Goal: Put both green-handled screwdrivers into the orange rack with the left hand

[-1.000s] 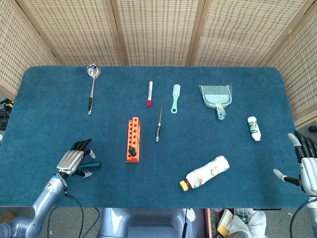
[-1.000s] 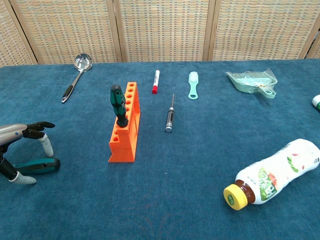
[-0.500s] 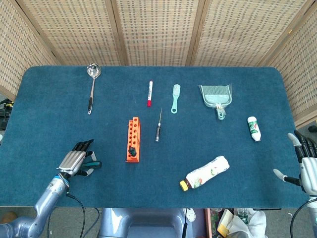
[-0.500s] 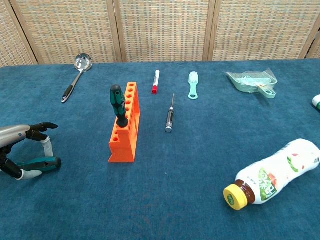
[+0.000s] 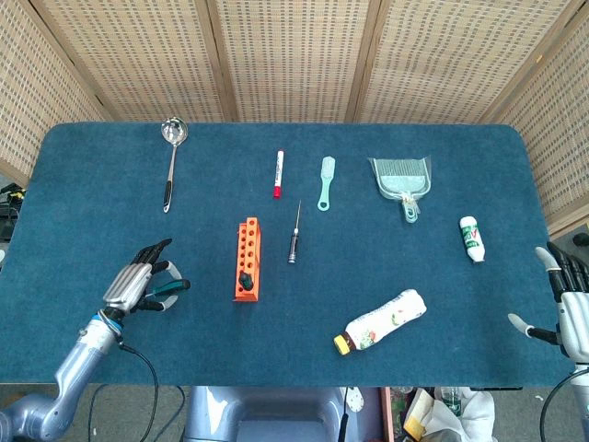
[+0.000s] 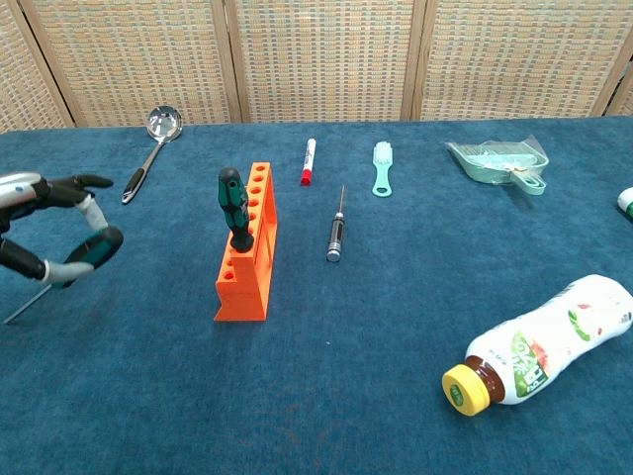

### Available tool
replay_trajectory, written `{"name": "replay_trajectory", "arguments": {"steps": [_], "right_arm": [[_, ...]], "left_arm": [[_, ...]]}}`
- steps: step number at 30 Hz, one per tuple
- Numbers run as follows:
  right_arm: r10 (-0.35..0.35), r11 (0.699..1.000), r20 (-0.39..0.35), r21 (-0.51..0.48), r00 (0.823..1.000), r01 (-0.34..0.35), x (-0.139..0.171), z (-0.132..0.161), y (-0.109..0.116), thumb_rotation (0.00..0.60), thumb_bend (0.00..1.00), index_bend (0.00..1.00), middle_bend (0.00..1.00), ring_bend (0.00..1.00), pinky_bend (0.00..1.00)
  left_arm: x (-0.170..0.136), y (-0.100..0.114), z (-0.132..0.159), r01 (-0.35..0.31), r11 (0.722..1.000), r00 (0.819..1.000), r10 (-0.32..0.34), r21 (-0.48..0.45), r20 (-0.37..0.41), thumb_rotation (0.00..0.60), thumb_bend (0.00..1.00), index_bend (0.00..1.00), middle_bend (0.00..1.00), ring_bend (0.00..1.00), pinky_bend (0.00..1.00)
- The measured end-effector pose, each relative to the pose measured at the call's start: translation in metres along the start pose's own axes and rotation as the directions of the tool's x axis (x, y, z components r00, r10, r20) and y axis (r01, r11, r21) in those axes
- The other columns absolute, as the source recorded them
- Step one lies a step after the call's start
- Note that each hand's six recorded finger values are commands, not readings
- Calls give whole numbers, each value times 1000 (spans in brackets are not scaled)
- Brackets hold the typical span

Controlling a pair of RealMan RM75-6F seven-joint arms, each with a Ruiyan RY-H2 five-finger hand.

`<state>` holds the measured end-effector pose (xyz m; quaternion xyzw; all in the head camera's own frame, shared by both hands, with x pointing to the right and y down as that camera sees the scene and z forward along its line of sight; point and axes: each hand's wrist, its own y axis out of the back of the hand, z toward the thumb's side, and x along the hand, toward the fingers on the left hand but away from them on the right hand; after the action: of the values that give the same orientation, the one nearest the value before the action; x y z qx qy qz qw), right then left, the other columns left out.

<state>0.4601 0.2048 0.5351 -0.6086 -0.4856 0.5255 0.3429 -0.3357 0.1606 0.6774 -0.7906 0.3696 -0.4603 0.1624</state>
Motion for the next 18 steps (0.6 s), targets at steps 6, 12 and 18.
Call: {"name": "replay_trajectory", "arguments": {"steps": [6, 12, 18], "right_arm": [[2, 1000, 4, 2, 1000, -2, -1, -1, -1, 600, 0, 0, 0, 0, 0], [3, 1000, 12, 5, 1000, -3, -3, -2, -1, 600, 0, 0, 0, 0, 0], [2, 1000, 32, 14, 999, -2, -6, -7, -2, 600, 0, 0, 0, 0, 0]], "left_arm": [[10, 42, 36, -59, 957, 986, 101, -284, 135, 600, 402, 666, 0, 0, 0], [27, 87, 83, -33, 817, 931, 236, -576, 280, 600, 403, 671, 0, 0, 0], [53, 109, 133, 58, 728, 889, 274, -683, 367, 600, 402, 671, 0, 0, 0]]}}
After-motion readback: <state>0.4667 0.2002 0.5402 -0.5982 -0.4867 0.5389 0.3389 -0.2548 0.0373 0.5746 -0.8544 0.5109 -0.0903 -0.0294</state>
